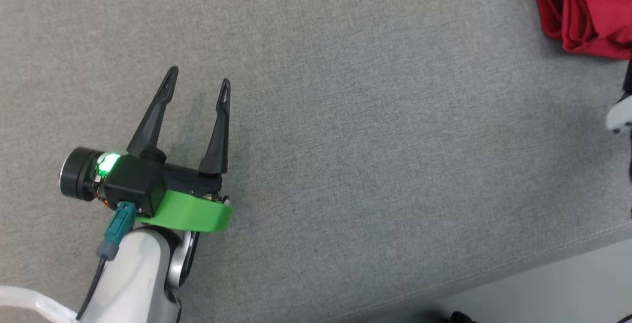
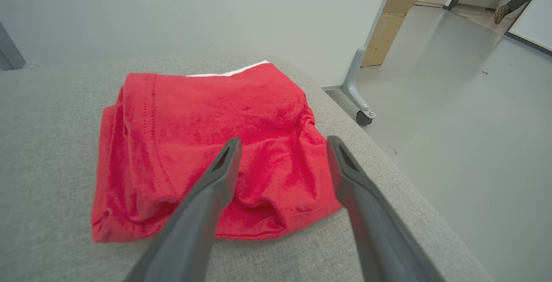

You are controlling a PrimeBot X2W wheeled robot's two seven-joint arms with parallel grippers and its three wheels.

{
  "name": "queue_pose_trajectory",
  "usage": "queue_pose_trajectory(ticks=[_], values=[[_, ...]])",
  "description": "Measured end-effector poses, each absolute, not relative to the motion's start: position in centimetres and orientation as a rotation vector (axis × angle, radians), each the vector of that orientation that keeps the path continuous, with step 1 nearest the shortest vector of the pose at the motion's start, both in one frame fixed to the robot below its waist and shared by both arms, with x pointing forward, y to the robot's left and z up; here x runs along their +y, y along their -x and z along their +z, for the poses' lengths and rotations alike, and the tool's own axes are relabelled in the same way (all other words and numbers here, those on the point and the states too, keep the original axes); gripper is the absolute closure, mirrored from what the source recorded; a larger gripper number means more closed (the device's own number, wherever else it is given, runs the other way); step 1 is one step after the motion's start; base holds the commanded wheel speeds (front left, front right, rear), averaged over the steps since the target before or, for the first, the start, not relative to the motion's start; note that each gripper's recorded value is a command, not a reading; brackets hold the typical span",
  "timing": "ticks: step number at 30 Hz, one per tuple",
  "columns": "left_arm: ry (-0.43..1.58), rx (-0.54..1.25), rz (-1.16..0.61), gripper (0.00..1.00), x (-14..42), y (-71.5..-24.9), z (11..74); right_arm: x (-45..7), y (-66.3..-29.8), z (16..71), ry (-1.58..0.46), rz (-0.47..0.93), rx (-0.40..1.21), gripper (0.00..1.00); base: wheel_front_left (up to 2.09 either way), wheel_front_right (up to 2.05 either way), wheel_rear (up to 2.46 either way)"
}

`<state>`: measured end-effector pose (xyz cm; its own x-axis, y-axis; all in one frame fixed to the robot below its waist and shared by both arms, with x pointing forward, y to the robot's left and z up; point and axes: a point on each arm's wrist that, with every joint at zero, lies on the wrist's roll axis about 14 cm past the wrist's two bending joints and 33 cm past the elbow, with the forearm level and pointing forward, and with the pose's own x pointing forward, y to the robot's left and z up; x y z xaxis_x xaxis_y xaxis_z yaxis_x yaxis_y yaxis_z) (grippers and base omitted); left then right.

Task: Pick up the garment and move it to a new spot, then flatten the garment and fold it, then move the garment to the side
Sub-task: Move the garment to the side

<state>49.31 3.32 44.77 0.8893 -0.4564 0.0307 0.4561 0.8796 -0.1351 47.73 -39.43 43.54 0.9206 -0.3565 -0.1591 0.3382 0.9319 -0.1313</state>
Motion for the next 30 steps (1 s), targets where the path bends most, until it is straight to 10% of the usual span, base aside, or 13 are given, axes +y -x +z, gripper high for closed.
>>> queue_pose_trajectory(ticks=[30], values=[[0.109, -0.046, -0.078, 0.00, 16.0, -41.6, 49.5, -18.8, -40.7, 52.4, -0.065, 0.051, -0.104, 0.00, 0.00, 0.00, 0.00]])
